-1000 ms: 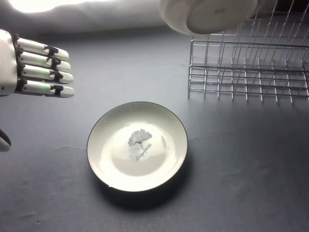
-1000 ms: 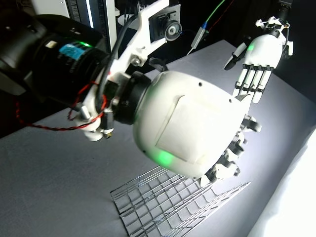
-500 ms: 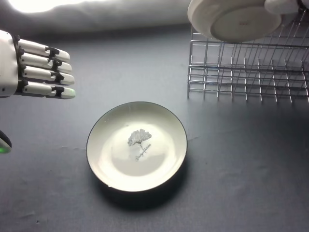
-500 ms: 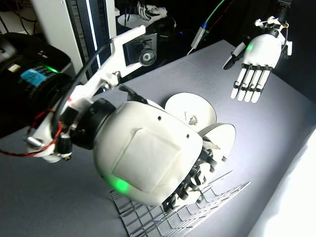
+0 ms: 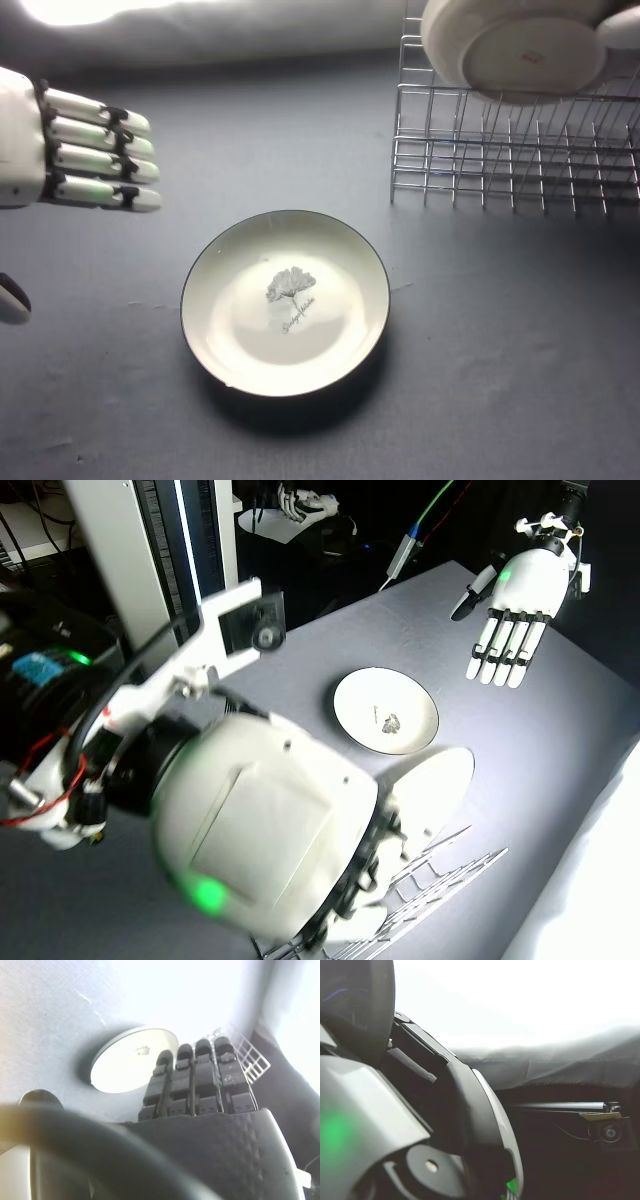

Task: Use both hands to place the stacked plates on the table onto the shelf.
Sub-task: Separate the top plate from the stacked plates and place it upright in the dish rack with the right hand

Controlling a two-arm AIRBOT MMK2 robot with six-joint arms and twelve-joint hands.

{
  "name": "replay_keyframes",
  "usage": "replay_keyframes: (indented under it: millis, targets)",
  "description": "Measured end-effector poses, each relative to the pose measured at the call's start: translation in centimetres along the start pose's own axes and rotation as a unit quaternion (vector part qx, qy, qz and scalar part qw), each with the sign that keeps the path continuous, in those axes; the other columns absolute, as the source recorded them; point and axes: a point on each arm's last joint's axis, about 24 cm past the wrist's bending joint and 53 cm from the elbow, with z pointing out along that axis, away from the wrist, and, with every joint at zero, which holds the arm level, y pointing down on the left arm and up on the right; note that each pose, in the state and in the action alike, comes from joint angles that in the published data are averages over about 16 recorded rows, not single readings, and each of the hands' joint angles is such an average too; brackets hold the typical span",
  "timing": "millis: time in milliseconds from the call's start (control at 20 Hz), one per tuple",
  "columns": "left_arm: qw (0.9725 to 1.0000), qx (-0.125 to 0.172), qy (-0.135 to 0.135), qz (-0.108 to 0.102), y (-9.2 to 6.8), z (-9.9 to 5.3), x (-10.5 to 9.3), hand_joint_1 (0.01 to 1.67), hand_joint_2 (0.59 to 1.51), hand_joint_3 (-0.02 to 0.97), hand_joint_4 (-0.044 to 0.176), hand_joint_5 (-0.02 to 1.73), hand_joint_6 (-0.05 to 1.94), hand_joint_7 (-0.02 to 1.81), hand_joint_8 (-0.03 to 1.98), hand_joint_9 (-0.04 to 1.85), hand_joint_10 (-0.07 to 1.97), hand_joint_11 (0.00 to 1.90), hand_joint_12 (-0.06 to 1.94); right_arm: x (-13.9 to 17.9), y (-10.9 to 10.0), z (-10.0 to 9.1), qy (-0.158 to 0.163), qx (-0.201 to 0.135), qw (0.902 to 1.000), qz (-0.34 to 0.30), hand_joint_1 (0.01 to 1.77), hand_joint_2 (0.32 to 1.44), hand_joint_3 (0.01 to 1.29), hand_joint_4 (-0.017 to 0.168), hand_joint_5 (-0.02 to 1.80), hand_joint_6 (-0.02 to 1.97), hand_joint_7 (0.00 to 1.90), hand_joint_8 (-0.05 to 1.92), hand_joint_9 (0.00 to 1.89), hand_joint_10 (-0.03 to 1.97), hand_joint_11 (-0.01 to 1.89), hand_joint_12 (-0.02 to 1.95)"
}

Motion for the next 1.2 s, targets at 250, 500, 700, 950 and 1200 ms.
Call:
replay_keyframes:
  millis: [250, 500, 700, 950, 1200]
  targets:
    - [0.9983, 0.05, -0.007, -0.029, -1.9, 0.9, -0.3, 0.01, 1.035, 0.02, 0.004, 0.02, 0.01, 0.02, 0.02, 0.02, 0.0, 0.02, 0.01, -0.6, -1.6, 0.0, -0.001, 0.015, 0.9992, -0.038, 1.34, 1.05, 0.01, -0.008, 0.88, 1.07, 0.99, 0.85, 0.86, 1.24, 0.63, 1.3]
    - [0.991, 0.121, -0.003, -0.057, -4.4, 2.1, -0.1, 0.01, 1.035, 0.02, 0.004, 0.02, 0.01, 0.01, 0.02, 0.02, 0.0, 0.02, 0.01, -0.3, -2.8, 0.0, 0.008, 0.023, 0.9971, -0.073, 1.34, 1.05, 0.01, -0.009, 0.88, 1.05, 0.98, 0.86, 0.85, 1.26, 0.61, 1.31]
    - [0.9825, 0.172, 0.007, -0.072, -6.1, 2.9, 0.6, 0.01, 1.035, 0.02, 0.003, 0.02, 0.01, 0.02, 0.02, 0.02, 0.0, 0.02, 0.01, 0.3, -3.4, -0.1, 0.019, 0.022, 0.9946, -0.1, 1.32, 1.06, 0.01, -0.009, 0.87, 1.05, 0.97, 0.83, 0.85, 1.14, 0.57, 1.3]
    - [0.9742, 0.211, 0.027, -0.076, -7.6, 3.7, 2.1, 0.01, 1.038, 0.02, 0.003, 0.02, 0.01, 0.02, 0.02, 0.02, 0.0, 0.02, 0.01, 1.0, -3.2, -0.1, 0.029, 0.01, 0.9914, -0.127, 1.28, 1.06, 0.01, -0.007, 0.84, 0.8, 0.94, 0.56, 0.84, 0.81, 0.47, 1.26]
    - [0.9727, 0.216, 0.049, -0.068, -7.8, 4.2, 4.1, 0.01, 1.041, 0.02, 0.003, 0.02, 0.01, 0.02, 0.02, 0.02, 0.0, 0.02, 0.01, 1.4, -1.6, 0.0, 0.032, -0.018, 0.9889, -0.144, 1.22, 1.06, 0.01, -0.005, 0.77, 0.48, 0.86, 0.3, 0.79, 0.42, 0.32, 1.21]
